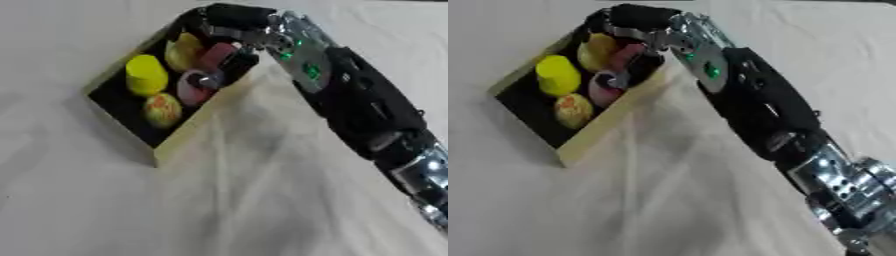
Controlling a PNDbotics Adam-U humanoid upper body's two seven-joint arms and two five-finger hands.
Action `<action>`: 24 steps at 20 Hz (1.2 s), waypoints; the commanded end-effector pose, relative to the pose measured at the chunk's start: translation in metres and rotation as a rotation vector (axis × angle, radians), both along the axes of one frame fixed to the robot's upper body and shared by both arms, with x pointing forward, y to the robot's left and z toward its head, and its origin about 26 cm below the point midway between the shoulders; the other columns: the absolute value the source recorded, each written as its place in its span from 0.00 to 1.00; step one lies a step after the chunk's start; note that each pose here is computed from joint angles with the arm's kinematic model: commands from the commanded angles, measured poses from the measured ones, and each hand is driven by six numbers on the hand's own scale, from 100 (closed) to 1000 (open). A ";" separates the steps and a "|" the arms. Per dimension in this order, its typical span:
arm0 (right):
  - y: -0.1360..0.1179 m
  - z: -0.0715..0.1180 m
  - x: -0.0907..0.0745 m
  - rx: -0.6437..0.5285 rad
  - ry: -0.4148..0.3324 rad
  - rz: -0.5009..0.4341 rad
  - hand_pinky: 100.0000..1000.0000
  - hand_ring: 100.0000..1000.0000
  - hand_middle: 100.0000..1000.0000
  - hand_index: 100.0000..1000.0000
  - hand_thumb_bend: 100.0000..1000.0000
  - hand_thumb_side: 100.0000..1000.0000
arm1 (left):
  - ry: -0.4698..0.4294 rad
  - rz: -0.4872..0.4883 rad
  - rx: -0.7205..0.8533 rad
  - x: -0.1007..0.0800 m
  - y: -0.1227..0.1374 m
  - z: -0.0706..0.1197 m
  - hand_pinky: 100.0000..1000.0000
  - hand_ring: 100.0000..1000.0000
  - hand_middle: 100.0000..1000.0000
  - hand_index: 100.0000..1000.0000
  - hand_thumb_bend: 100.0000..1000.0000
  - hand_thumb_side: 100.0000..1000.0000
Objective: Pick up objects on the table and place them in the box.
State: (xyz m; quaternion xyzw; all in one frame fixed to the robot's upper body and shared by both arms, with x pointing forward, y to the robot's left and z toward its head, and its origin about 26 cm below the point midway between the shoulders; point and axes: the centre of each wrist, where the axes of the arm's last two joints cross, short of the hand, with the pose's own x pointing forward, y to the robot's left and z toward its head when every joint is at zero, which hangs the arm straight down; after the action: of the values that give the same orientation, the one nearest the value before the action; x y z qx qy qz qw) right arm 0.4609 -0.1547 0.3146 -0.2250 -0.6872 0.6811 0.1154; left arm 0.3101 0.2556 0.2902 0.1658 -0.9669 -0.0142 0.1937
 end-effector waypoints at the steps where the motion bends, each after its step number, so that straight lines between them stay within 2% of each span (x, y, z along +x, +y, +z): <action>1: -0.004 0.024 -0.010 0.026 -0.045 0.026 0.90 0.94 0.76 0.91 0.15 0.23 | -0.018 -0.001 0.011 -0.004 0.001 0.006 0.61 0.52 0.58 0.81 0.13 0.49; 4: -0.003 0.029 -0.016 0.047 -0.034 0.038 0.90 0.94 0.76 0.91 0.15 0.23 | -0.016 0.000 0.012 -0.004 0.002 0.005 0.61 0.52 0.58 0.81 0.13 0.49; 5: -0.003 0.031 -0.017 0.050 -0.032 0.039 0.90 0.93 0.72 0.90 0.06 0.17 | -0.016 0.000 0.012 -0.004 0.002 0.005 0.61 0.53 0.58 0.81 0.13 0.49; 8: -0.009 0.046 -0.028 0.155 -0.071 0.072 0.89 0.92 0.70 0.90 0.00 0.18 | -0.011 0.005 0.006 -0.004 0.003 0.003 0.61 0.53 0.58 0.81 0.13 0.48; 10: -0.022 0.055 -0.036 0.228 -0.110 0.092 0.89 0.92 0.71 0.91 0.00 0.21 | -0.009 0.009 0.004 -0.004 0.004 0.002 0.61 0.53 0.58 0.81 0.13 0.49; 11: -0.029 0.057 -0.040 0.259 -0.127 0.102 0.90 0.92 0.72 0.93 0.00 0.32 | -0.007 0.011 0.002 -0.004 0.004 0.001 0.61 0.53 0.58 0.81 0.13 0.49; 12: -0.035 0.058 -0.045 0.287 -0.140 0.113 0.90 0.92 0.72 0.93 0.00 0.32 | -0.006 0.013 0.000 -0.004 0.004 0.001 0.61 0.53 0.58 0.81 0.13 0.49; 13: -0.039 0.058 -0.049 0.314 -0.150 0.122 0.91 0.93 0.73 0.93 0.00 0.44 | -0.004 0.014 -0.001 -0.004 0.005 0.000 0.61 0.53 0.58 0.81 0.13 0.49; 14: -0.044 0.058 -0.053 0.339 -0.158 0.131 0.91 0.93 0.73 0.93 0.00 0.44 | -0.003 0.015 -0.002 -0.004 0.005 0.000 0.61 0.53 0.58 0.81 0.13 0.49; 15: -0.049 0.057 -0.057 0.362 -0.168 0.141 0.91 0.93 0.73 0.92 0.00 0.54 | -0.003 0.017 -0.003 -0.004 0.005 0.000 0.61 0.53 0.58 0.81 0.13 0.48; 16: -0.055 0.056 -0.060 0.382 -0.179 0.151 0.91 0.93 0.72 0.91 0.00 0.60 | -0.002 0.018 -0.005 -0.004 0.005 -0.001 0.61 0.53 0.58 0.81 0.13 0.48; 18: -0.068 0.055 -0.068 0.424 -0.201 0.167 0.91 0.92 0.72 0.90 0.00 0.62 | -0.001 0.022 -0.008 -0.004 0.006 -0.002 0.61 0.53 0.58 0.81 0.13 0.48; 24: -0.102 0.051 -0.097 0.564 -0.255 0.185 0.90 0.92 0.74 0.90 0.00 0.58 | -0.006 0.029 -0.018 -0.004 0.007 -0.002 0.62 0.53 0.58 0.81 0.13 0.48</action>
State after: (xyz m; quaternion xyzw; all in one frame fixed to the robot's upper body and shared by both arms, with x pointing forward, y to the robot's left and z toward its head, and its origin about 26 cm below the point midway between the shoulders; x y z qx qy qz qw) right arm 0.3777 -0.2487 0.3457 -0.1914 -0.8685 0.4542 0.0528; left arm 0.3099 0.2605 0.2807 0.1749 -0.9623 -0.0056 0.2082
